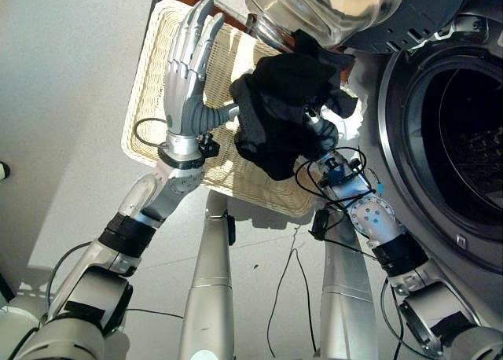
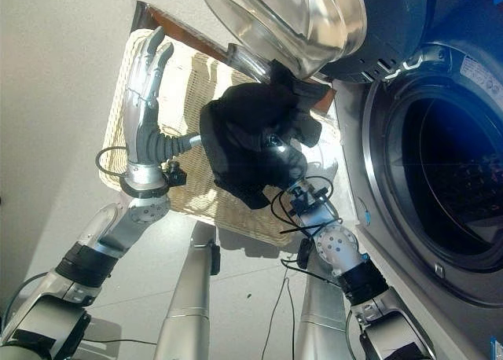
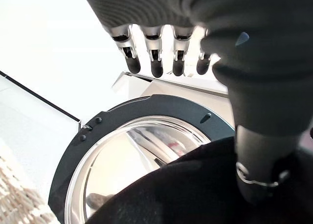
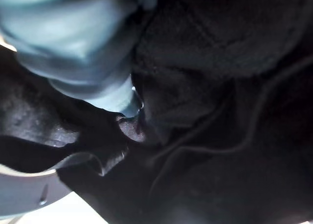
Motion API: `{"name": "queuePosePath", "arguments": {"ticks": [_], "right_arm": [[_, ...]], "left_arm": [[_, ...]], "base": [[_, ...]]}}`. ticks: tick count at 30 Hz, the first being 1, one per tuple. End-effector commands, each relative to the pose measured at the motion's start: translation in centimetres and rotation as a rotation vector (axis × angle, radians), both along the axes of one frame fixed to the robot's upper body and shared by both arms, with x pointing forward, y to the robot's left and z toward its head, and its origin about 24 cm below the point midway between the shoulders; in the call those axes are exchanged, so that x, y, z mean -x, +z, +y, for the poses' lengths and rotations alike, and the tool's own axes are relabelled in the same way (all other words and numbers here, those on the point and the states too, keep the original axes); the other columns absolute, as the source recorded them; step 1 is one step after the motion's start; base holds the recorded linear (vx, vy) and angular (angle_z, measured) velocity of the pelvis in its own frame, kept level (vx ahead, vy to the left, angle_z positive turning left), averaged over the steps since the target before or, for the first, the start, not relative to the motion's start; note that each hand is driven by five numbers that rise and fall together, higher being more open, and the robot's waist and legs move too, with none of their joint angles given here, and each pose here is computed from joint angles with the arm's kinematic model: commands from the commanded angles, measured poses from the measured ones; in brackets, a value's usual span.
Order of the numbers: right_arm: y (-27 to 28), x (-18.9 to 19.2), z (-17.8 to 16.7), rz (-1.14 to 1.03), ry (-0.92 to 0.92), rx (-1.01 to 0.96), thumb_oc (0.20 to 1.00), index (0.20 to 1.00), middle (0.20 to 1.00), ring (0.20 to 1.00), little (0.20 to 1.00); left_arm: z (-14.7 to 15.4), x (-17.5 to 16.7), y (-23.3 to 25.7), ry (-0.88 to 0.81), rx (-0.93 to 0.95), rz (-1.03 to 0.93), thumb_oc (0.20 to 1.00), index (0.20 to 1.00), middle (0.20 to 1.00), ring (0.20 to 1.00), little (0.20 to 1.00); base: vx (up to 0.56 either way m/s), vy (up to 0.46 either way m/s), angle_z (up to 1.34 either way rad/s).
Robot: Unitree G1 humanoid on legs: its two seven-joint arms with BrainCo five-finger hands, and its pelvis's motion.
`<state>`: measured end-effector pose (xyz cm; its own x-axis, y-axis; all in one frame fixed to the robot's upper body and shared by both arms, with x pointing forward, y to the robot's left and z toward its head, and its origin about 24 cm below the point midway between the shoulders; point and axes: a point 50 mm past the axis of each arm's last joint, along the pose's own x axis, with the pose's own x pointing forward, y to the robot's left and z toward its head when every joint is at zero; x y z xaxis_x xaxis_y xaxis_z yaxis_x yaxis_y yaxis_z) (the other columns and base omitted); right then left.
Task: Put the clothes into the washing machine.
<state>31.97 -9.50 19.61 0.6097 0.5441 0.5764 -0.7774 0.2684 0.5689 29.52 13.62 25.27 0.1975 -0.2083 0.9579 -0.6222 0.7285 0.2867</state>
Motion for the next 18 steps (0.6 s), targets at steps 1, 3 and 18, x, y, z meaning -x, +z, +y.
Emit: {"name": "queuePosePath", "arguments": {"ticks": [1, 3, 18], "right_arm": [[3.5, 2.5, 0.7, -0.222, 0.140, -0.186, 0.200, 0.200, 0.200, 0.200, 0.200], [3.7, 2.6, 0.6, -0.255, 0.145, -0.208, 0.200, 0.200, 0.200, 0.200, 0.200], [5.0, 2.0, -5.4, -0.481, 0.018, -0.420, 0.200, 0.200, 0.200, 0.200, 0.200]], "left_arm": [[0.4, 0.1, 1.6, -0.065, 0.127, -0.009, 1.000, 1.000, 1.000, 1.000, 1.000], [0.6, -0.1, 1.5, -0.054, 0.132, 0.008, 1.000, 1.000, 1.000, 1.000, 1.000], [4.8, -3.7, -1.5, 0.079, 0.299, 0.277, 1.000, 1.000, 1.000, 1.000, 1.000]], "base": [[0.00, 0.000, 0.00], [0.00, 0.000, 0.00], [0.00, 0.000, 0.00]]}}
